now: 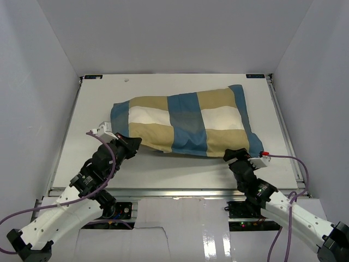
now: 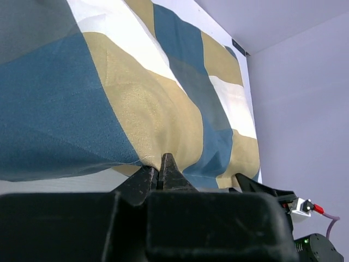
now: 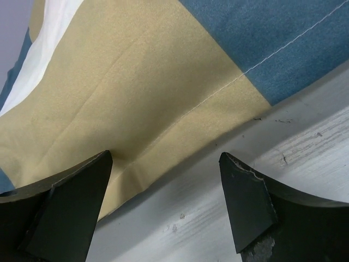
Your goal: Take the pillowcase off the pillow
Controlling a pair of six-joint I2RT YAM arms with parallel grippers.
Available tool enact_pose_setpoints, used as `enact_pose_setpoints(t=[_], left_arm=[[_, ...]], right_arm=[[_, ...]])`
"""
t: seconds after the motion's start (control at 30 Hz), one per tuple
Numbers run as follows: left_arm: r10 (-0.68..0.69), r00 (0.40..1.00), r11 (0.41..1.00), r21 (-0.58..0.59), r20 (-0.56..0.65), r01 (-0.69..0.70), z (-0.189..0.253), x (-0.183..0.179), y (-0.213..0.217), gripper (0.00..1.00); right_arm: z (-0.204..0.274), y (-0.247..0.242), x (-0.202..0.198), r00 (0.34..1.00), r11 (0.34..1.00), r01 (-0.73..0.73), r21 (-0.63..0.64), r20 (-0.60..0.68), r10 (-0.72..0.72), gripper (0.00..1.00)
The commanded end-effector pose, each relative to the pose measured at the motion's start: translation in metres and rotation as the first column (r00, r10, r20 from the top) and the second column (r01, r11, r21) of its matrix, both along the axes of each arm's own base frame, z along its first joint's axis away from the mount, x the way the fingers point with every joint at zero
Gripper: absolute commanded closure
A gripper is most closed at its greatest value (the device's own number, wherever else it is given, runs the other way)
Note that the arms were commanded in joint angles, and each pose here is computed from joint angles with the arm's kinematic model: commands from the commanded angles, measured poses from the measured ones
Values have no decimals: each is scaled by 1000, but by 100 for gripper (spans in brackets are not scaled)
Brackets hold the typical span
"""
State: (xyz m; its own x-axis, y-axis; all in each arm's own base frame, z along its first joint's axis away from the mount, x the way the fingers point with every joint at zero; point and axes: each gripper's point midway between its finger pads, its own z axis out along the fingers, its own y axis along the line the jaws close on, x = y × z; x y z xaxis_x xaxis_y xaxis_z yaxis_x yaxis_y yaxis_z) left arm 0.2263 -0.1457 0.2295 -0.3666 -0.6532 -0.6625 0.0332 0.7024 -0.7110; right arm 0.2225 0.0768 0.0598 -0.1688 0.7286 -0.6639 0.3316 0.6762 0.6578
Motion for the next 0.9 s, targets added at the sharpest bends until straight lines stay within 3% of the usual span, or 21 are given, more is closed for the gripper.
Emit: enact_pose_setpoints(t=[0.0, 0.2, 0.23, 0.27, 0.53, 0.73, 0.87], left_arm=[[-61, 998, 998, -18, 24, 61, 21, -5, -8, 100], [-77, 996, 996, -47, 38, 79, 31, -12, -7, 100], [-79, 996, 995, -61, 51, 82, 36, -14, -6, 100], [-82, 995, 994, -69, 53, 86, 38, -15, -6, 100], [-151, 984, 982, -101, 92, 160, 59, -27, -13, 100], [-148, 982, 981, -106, 115, 160, 78, -31, -8, 100], [-149, 983, 980, -117, 112, 161, 81, -33, -8, 100]], right_arm=[[-21, -17, -3, 997, 997, 71, -22, -5, -71, 15], [5, -23, 6, 988, 990, 144, 0, 48, -144, 33], [7, -23, 6, 988, 989, 147, -4, 50, -147, 68], [9, -22, 7, 988, 989, 150, -11, 46, -149, 92], [11, -12, 8, 995, 995, 98, -20, 22, -98, 92], [71, 9, 11, 989, 997, -67, -41, 128, 72, 92], [70, 34, -2, 973, 975, -222, -2, 59, 222, 69]])
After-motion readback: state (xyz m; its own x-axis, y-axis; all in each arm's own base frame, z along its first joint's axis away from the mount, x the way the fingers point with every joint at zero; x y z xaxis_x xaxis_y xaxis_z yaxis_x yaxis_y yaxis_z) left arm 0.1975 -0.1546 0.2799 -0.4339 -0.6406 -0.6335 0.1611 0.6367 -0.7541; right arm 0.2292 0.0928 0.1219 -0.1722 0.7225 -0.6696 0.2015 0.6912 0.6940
